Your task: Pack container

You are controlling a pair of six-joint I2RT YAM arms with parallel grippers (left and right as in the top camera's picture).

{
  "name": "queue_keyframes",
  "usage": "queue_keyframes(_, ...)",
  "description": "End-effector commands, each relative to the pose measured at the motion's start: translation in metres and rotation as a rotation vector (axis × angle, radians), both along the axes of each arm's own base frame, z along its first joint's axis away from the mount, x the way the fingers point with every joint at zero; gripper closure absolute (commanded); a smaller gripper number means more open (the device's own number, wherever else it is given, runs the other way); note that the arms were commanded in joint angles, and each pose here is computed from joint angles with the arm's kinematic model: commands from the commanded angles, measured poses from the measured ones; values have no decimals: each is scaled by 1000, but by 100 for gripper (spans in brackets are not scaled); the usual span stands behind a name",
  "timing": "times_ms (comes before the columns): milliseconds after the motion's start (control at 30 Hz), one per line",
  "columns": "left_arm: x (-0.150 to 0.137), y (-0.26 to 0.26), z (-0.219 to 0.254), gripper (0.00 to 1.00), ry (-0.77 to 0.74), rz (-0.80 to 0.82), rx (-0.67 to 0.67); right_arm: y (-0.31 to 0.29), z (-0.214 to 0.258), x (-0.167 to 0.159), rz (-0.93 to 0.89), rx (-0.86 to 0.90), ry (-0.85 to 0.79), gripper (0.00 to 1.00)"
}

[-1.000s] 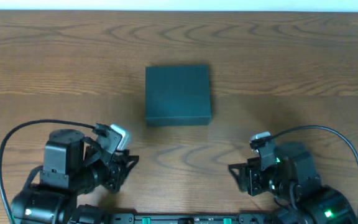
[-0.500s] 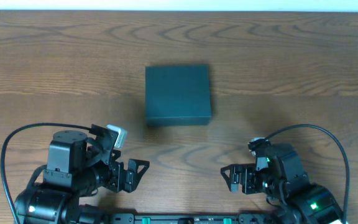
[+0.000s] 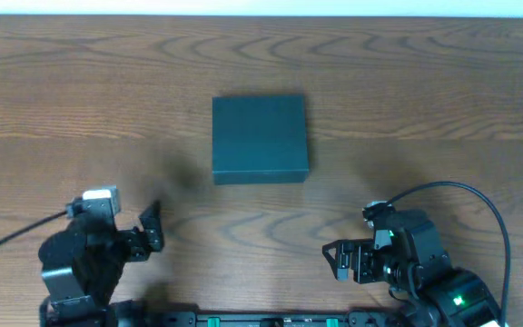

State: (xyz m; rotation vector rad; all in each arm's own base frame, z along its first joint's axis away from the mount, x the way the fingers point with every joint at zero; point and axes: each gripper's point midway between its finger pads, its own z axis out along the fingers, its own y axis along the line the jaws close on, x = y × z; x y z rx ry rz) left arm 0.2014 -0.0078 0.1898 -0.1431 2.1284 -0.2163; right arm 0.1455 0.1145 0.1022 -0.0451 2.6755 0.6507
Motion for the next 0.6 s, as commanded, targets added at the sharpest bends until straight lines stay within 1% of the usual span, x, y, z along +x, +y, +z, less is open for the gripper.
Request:
queue_keyframes(0, -2, 24, -39, 5, 15, 164, -51, 0, 1, 0, -5, 2, 1, 1)
queue_keyframes(33, -1, 28, -51, 5, 13, 204, -83, 0, 1, 0, -5, 2, 1, 1)
queue_keyframes(100, 0, 31, -69, 5, 2, 234, -109, 0, 1, 0, -5, 2, 1, 1)
queue_keyframes(300, 1, 32, -98, 5, -50, 231, -100, 0, 1, 0, -5, 2, 1, 1)
queue_keyframes(400, 1, 39, -97, 5, -61, 267, -76, 0, 1, 0, -5, 2, 1, 1)
queue_keyframes(567, 0, 42, -98, 5, -55, 280, -68, 0, 1, 0, -5, 2, 1, 0)
